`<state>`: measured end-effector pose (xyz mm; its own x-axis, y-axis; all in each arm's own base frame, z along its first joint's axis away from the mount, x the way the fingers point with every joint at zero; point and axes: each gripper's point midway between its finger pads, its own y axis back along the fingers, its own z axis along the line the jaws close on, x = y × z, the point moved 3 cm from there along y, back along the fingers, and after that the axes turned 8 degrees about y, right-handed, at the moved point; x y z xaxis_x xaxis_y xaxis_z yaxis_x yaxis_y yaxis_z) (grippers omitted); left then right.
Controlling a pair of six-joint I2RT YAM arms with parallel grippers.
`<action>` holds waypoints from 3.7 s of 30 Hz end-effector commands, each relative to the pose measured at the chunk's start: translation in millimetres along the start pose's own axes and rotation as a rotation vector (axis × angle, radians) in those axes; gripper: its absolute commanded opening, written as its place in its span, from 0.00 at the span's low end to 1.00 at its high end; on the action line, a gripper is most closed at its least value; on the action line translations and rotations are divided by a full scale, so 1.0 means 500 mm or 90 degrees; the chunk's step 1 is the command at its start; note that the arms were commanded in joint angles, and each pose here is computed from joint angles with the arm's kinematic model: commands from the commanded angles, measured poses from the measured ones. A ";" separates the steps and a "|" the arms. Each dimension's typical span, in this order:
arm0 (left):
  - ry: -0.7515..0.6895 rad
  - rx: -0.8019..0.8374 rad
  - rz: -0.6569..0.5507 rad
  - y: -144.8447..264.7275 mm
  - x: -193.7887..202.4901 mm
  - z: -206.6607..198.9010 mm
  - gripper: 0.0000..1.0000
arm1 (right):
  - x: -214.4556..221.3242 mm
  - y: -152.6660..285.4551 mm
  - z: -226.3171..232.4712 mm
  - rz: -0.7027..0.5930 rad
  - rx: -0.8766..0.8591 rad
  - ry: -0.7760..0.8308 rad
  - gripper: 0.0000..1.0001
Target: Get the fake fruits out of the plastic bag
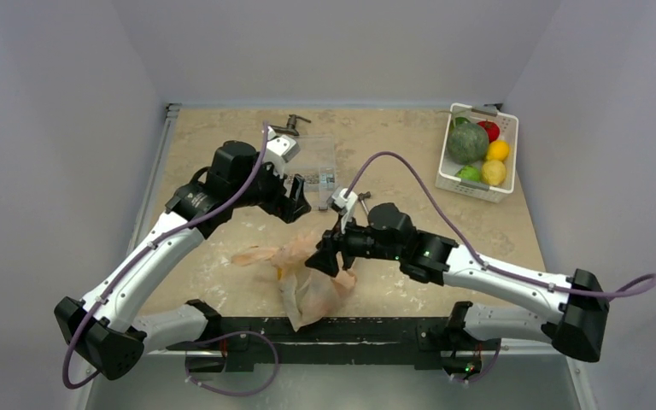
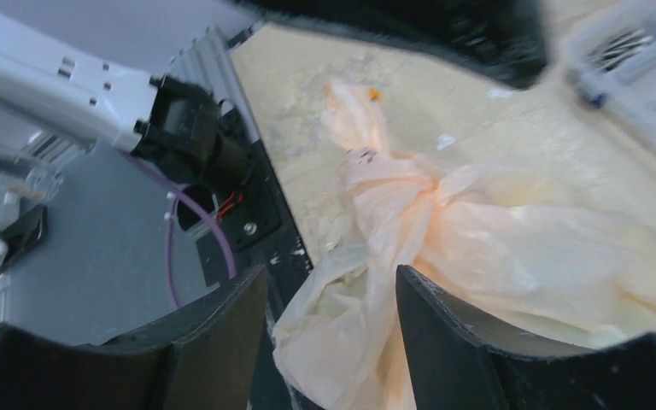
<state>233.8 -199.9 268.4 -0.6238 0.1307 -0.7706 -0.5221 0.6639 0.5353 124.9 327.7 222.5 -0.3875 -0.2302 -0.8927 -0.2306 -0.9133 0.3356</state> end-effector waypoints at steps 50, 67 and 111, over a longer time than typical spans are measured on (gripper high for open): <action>-0.106 0.065 0.133 -0.057 0.067 -0.085 0.67 | -0.042 0.047 -0.252 -0.291 0.440 -0.350 0.00; -0.078 -0.117 0.198 -0.143 0.082 -0.018 0.65 | -0.039 0.053 -0.244 -0.279 0.426 -0.329 0.00; -0.169 -0.179 0.144 -0.075 0.061 0.028 0.00 | -0.086 0.068 -0.245 -0.118 0.481 0.106 0.59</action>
<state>237.2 -206.6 217.6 -0.6025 0.4682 -0.6464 -0.5381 0.3598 0.7622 227.2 265.2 202.4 -0.1979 -0.3085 -0.9304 -0.7660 -0.5436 0.3431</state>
